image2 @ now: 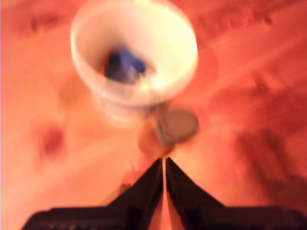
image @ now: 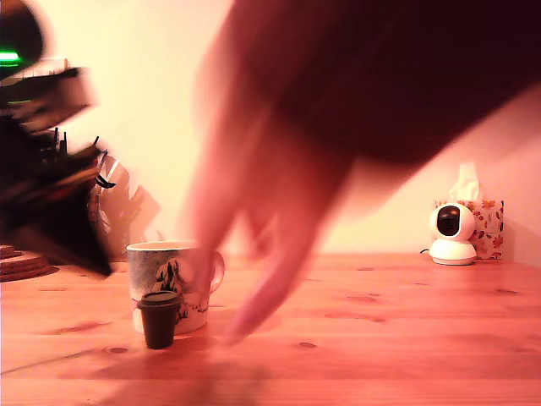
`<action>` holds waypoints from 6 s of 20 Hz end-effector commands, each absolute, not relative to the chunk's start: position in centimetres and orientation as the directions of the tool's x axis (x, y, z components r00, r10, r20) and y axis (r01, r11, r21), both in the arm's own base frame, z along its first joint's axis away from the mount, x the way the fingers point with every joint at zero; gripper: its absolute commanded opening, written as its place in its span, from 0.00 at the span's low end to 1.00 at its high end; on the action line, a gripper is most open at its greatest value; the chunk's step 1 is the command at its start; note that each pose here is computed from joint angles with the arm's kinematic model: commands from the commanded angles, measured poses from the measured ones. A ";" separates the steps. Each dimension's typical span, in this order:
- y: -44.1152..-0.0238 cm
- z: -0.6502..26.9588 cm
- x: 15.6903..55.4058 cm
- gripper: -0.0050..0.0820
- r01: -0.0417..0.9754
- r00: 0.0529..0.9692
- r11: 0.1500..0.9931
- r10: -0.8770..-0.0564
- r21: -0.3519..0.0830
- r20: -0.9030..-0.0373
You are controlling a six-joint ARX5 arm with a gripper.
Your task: Pick up the coffee capsules on the table and drop them inside the coffee cup
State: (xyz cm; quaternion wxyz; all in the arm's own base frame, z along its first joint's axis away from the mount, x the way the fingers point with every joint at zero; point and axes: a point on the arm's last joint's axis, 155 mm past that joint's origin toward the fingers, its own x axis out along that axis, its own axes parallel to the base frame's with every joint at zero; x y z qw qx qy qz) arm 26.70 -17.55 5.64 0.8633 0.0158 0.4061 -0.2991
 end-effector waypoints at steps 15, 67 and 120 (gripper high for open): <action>-20.3 10.9 23.7 0.03 0.683 0.564 0.715 -0.647 -0.151 -0.514; -18.3 6.9 21.9 0.69 0.682 0.639 0.729 -0.631 -0.055 -0.440; -22.4 0.9 30.0 0.36 0.699 0.586 0.709 -0.640 -0.090 -0.497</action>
